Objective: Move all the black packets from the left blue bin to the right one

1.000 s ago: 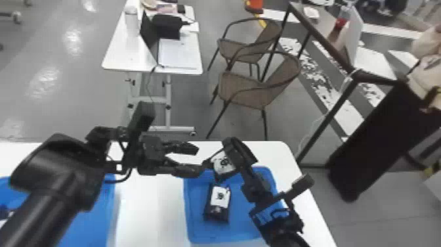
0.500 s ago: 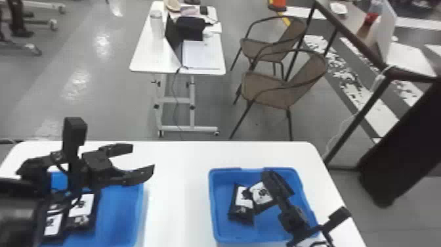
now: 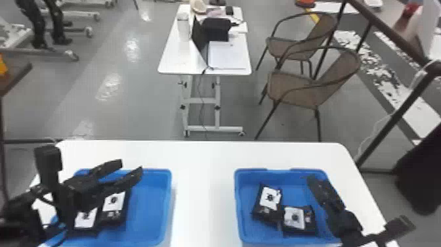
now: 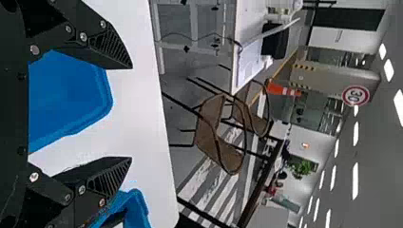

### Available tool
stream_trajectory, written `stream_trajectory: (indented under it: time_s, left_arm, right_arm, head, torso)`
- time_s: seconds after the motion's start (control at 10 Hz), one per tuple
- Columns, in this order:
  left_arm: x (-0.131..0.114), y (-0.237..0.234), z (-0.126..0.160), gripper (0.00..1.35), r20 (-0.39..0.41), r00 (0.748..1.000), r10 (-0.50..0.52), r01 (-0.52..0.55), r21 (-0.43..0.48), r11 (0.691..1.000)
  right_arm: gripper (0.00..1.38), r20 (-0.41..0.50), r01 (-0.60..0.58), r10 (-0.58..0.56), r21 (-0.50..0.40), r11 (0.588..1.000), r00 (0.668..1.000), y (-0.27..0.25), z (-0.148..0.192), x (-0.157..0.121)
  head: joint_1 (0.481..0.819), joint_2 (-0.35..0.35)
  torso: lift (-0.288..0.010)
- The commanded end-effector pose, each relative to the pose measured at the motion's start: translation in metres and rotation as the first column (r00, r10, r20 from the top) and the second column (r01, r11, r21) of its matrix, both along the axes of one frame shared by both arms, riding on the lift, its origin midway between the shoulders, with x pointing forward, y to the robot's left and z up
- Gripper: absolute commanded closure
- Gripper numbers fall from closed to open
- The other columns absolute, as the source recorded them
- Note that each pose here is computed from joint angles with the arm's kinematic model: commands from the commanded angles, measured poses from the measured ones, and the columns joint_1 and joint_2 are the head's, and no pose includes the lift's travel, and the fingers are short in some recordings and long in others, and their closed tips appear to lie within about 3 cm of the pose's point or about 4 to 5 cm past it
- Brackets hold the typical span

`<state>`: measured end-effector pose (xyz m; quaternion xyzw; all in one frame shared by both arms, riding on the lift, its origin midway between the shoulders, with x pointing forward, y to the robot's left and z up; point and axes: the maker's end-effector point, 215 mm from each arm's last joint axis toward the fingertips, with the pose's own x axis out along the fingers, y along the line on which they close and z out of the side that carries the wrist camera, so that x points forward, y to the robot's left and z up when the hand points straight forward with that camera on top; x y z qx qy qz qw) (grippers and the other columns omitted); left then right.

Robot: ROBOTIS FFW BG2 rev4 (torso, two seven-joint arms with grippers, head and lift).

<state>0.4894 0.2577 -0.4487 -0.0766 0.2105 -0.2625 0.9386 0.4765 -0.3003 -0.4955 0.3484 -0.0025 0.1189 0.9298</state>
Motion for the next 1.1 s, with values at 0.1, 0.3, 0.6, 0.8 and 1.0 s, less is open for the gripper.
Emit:
stream_trajectory:
  time_s: [0.1,0.3,0.6,0.8,1.0]
  left_arm:
    - [-0.028,0.034,-0.044,0.43,-0.096,0.990,0.105,-0.094,0.113,0.989]
    - [-0.043,0.053,-0.072,0.42,-0.158,0.965,0.212,-0.181,0.190,0.965]
    - [-0.060,0.072,-0.109,0.42,-0.256,0.916,0.309,-0.226,0.308,0.924]
    - [-0.062,0.085,-0.120,0.42,-0.278,0.894,0.352,-0.238,0.371,0.897]
    - [-0.053,0.084,-0.139,0.42,-0.295,0.891,0.345,-0.230,0.363,0.903]
  right_arm:
    - [0.19,0.066,0.011,-0.011,-0.002,1.000,0.998,-0.011,0.032,-0.010]
    - [0.19,0.074,0.002,-0.002,-0.003,1.000,0.997,-0.010,0.039,-0.012]
    - [0.19,0.066,-0.011,0.010,0.007,1.000,0.998,-0.006,0.036,-0.012]
    - [0.19,0.059,-0.015,0.014,0.012,1.000,0.998,-0.005,0.033,-0.014]
    - [0.19,0.054,-0.016,0.015,0.018,1.000,0.998,-0.004,0.030,-0.015]
  head:
    - [0.695,-0.046]
    - [0.695,-0.009]
    - [0.695,0.013]
    - [0.695,0.037]
    - [0.695,0.049]
  torso:
    - [0.000]
    - [0.000]
    - [0.000]
    - [0.000]
    - [0.000]
